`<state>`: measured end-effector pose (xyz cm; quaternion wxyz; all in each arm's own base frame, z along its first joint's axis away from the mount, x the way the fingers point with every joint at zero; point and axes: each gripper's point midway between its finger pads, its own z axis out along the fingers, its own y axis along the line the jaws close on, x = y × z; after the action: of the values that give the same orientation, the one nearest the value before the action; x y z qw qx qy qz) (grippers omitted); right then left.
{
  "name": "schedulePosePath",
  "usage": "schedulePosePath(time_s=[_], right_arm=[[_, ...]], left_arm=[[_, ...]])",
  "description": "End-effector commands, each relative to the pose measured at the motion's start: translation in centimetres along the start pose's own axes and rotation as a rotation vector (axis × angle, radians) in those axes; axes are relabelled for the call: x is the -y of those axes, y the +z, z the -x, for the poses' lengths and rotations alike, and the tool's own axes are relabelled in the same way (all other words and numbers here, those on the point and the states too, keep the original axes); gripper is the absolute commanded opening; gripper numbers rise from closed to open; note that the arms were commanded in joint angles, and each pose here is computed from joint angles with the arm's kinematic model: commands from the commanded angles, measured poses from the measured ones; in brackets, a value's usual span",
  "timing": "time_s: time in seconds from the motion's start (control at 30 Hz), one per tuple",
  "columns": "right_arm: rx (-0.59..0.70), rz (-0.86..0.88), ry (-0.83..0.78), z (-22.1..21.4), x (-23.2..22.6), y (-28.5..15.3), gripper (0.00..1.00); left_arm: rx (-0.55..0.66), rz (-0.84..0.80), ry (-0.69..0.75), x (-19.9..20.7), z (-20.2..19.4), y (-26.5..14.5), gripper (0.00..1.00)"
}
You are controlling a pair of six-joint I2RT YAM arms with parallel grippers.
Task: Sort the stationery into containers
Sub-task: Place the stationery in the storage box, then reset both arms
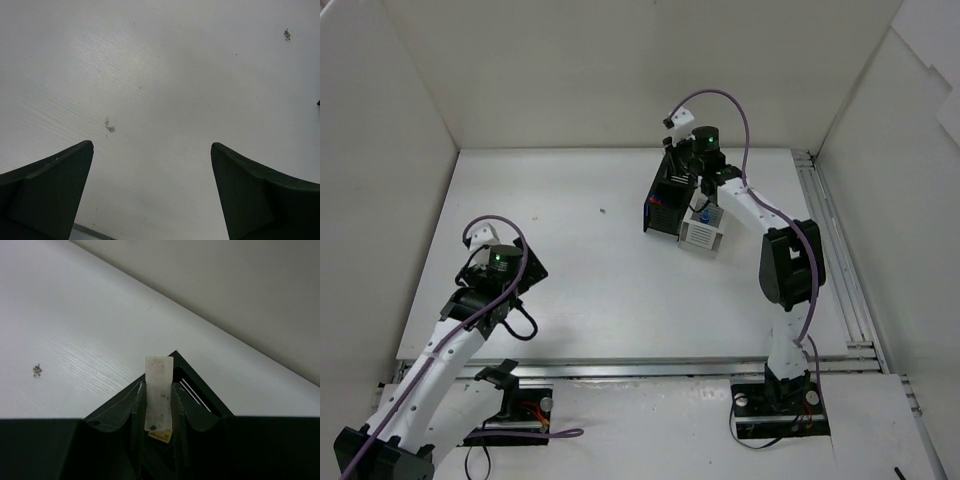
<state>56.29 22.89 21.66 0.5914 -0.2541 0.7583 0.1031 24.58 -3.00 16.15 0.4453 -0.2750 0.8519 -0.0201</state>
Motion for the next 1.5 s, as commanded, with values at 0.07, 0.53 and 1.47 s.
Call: schedulePosePath(time_s=[0.07,0.53,1.47], right_arm=[[0.034,0.021,-0.039,1.8,0.5,0.7,0.03],[0.046,-0.081,-0.040,2.0,3.7,-1.5,0.70],[0.119,-0.856,0.571,-8.7,6.6,-36.0,0.98]], left_arm=[[0.029,-0.070,-0.001,2.3,2.5,0.6,1.00],[-0.006,-0.088,-0.006,2.0,2.0,1.5,1.00],[0.244,-0.253,0.063,3.4,8.0,-3.6,1.00]])
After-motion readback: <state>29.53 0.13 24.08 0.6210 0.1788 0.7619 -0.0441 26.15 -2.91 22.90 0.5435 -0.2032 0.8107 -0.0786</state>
